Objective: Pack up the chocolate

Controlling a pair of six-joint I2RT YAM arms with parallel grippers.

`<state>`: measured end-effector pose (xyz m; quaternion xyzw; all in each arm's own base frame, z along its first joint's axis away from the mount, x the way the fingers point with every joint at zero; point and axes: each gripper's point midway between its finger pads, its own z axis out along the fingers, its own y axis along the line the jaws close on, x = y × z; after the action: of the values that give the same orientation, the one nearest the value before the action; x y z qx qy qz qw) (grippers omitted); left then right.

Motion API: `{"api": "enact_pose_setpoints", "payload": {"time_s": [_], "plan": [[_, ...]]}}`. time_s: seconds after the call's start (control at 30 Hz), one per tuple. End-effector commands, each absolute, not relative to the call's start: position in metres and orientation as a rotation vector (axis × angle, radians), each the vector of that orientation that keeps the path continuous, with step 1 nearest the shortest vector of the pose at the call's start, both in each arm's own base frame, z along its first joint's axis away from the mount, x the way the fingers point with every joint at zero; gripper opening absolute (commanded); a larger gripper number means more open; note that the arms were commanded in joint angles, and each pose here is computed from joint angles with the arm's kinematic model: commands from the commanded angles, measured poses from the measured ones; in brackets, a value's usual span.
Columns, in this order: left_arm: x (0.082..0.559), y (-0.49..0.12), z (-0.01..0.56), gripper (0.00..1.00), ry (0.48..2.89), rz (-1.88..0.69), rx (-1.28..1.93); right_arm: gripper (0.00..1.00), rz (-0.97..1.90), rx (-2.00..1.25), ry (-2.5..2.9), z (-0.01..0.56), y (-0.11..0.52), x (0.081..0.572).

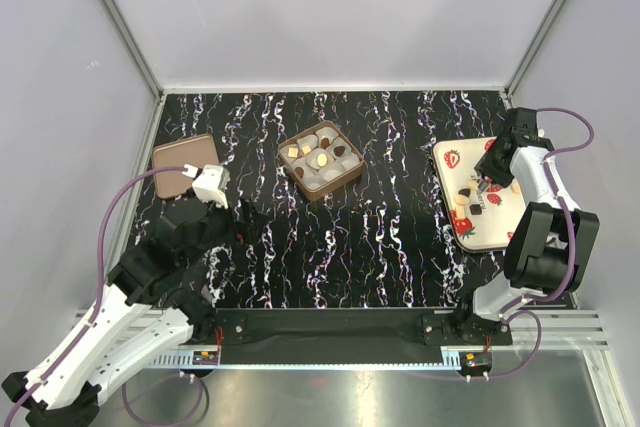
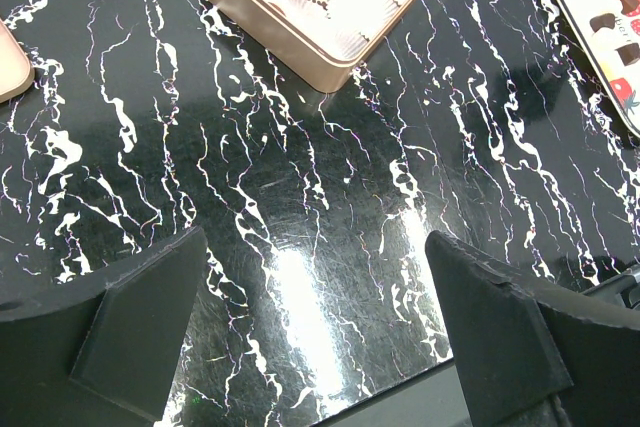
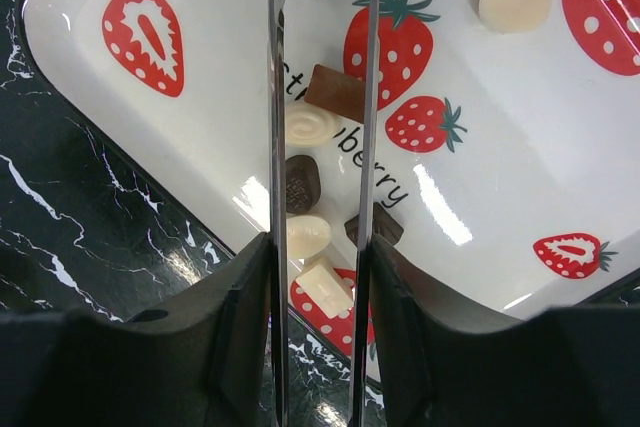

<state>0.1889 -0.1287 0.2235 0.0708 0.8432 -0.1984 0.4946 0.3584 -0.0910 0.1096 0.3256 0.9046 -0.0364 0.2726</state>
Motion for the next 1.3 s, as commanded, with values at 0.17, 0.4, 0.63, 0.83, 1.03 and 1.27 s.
{"api": "enact_pose_setpoints", "payload": {"time_s": [0.17,0.4,0.63,0.83,1.03,1.27], "plan": [[0.193,-0.131,0.232,0.99,2.001,-0.494,0.174,0.45,-0.043,0.837,2.419,0.117,-0.087,0.368],[0.193,-0.131,0.232,0.99,2.001,-0.494,0.174,0.47,-0.062,0.862,2.456,0.11,-0.086,0.356],[0.193,-0.131,0.233,0.99,1.998,-0.496,0.172,0.48,-0.061,0.856,2.467,0.109,-0.085,0.352],[0.193,-0.131,0.233,0.99,1.996,-0.496,0.17,0.48,-0.047,0.854,2.467,0.111,-0.083,0.352],[0.193,-0.131,0.233,0.99,1.995,-0.498,0.171,0.48,-0.026,0.843,2.471,0.112,-0.08,0.352],[0.193,-0.131,0.233,0.99,1.996,-0.497,0.171,0.48,-0.026,0.846,2.486,0.109,-0.079,0.349]]}}
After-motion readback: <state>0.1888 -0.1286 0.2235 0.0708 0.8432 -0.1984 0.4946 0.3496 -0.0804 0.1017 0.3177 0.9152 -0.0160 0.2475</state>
